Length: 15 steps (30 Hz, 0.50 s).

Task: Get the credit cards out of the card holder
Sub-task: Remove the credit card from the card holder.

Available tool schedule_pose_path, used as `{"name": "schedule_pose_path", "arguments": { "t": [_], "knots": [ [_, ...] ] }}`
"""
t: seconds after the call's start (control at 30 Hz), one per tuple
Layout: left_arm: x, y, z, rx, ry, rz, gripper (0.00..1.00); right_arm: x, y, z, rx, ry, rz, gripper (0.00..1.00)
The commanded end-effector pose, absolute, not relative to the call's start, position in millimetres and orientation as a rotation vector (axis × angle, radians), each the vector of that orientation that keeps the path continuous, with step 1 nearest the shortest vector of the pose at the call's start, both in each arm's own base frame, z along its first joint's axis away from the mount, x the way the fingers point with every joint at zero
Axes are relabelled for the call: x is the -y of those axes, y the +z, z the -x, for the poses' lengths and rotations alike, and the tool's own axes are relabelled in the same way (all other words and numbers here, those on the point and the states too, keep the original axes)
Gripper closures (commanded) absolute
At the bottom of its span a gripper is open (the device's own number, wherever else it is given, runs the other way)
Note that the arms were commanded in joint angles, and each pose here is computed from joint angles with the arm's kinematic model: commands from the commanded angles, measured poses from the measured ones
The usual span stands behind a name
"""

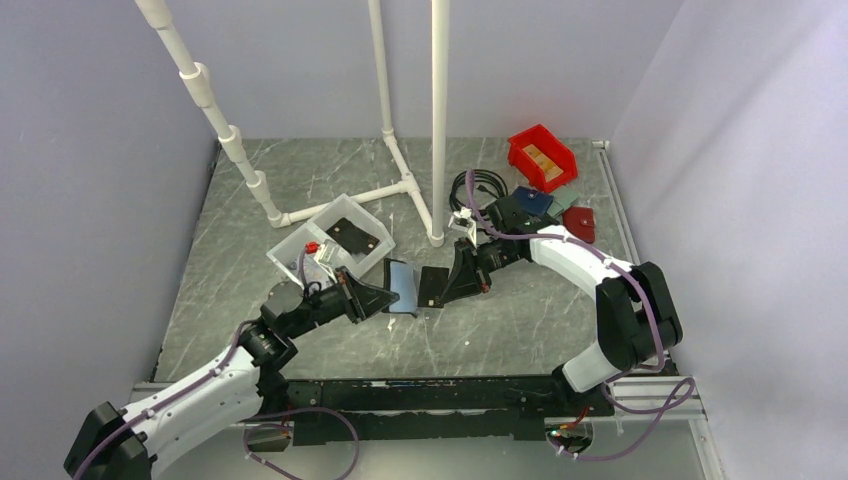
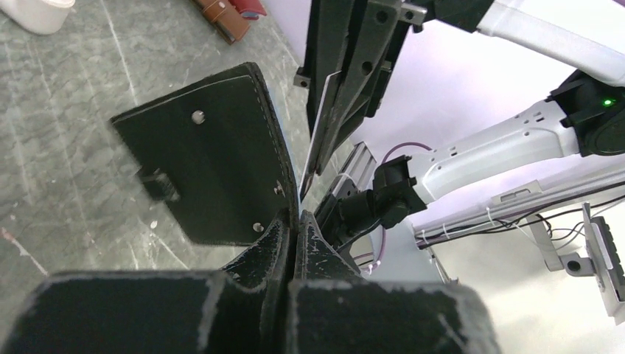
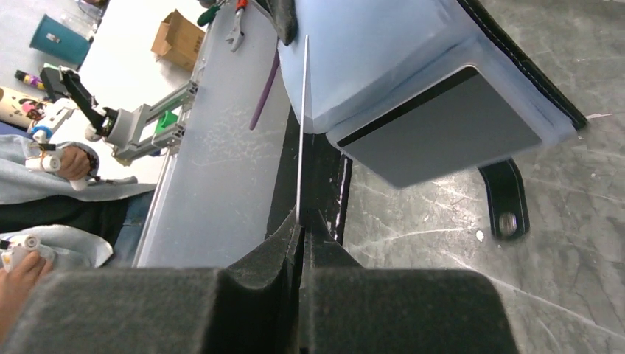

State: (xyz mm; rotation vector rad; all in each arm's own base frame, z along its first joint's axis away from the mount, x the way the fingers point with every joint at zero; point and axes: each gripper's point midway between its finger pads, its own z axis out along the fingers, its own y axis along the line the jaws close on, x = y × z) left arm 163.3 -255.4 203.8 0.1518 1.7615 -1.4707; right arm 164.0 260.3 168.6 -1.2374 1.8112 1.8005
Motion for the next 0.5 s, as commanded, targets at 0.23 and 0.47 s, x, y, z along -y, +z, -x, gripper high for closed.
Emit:
{"name": "schedule_pose_path", "arguments": {
  "t": [0.23, 0.47],
  "knots": [
    [258.5, 192.4, -169.6, -1.762, -1.465, -0.147, 1.0, -260.1, 183.1, -170.5, -1.702, 1.702, 1.322, 1.0],
    [275.9, 185.5, -179.1, -1.78, -1.526, -0.146, 1.0, -258.9, 184.8, -171.0, -1.695, 1.687, 1.334, 1.0]
  ]
}}
